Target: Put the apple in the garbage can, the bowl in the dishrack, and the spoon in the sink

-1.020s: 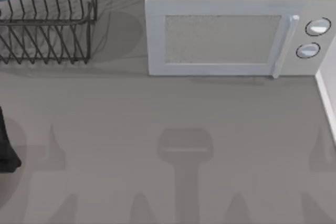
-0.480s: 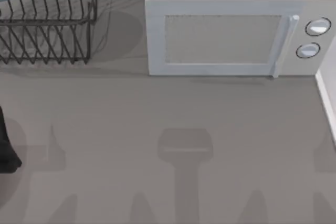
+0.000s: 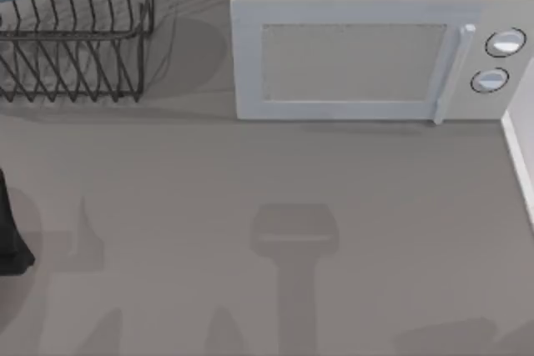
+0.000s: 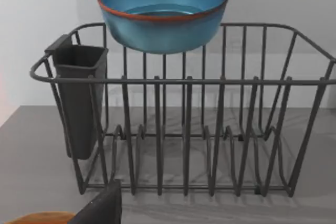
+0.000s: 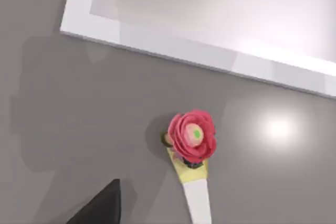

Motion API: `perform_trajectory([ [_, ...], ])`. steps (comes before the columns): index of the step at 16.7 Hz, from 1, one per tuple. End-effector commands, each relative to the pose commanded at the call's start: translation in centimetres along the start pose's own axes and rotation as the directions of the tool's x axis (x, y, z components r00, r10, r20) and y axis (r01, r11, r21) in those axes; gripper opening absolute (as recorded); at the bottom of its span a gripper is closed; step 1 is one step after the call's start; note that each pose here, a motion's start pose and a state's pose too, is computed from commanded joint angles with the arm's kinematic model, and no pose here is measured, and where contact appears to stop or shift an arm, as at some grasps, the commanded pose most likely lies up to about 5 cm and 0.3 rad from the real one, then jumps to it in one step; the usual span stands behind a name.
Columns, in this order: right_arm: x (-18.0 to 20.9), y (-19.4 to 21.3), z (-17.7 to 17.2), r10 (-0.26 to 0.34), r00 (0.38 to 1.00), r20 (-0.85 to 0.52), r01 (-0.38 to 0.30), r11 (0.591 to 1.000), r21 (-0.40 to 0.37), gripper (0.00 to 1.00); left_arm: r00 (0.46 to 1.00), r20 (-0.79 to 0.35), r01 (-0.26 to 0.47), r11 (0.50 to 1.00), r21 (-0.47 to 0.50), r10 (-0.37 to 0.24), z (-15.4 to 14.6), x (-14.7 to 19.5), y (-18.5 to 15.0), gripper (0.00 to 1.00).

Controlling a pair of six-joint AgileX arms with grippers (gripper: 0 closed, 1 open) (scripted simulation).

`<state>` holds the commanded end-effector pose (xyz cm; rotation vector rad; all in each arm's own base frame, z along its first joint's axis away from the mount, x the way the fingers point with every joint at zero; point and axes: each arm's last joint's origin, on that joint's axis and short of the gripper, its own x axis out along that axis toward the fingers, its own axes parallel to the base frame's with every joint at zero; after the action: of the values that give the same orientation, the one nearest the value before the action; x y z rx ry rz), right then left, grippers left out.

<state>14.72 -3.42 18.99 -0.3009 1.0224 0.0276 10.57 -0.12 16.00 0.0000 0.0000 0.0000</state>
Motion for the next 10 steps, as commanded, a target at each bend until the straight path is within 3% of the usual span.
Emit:
perform_trajectory([
  [5,1.4,-2.7,1.7,0.155,0.922,-0.354,-0.186,0.981,-0.057,1.00,1.000,0.000,0.000,1.000,0.000,0.000,0.0,0.0,0.0,1.00],
  [8,2.1,-3.9,2.3,0.219,0.863,-0.456,-0.271,0.961,-0.053,1.00,1.000,0.000,0.000,1.000,0.000,0.000,0.0,0.0,0.0,1.00],
  [10,2.2,-4.2,2.5,0.235,0.846,-0.478,-0.293,0.955,-0.050,1.00,1.000,0.000,0.000,1.000,0.000,0.000,0.0,0.0,0.0,1.00],
])
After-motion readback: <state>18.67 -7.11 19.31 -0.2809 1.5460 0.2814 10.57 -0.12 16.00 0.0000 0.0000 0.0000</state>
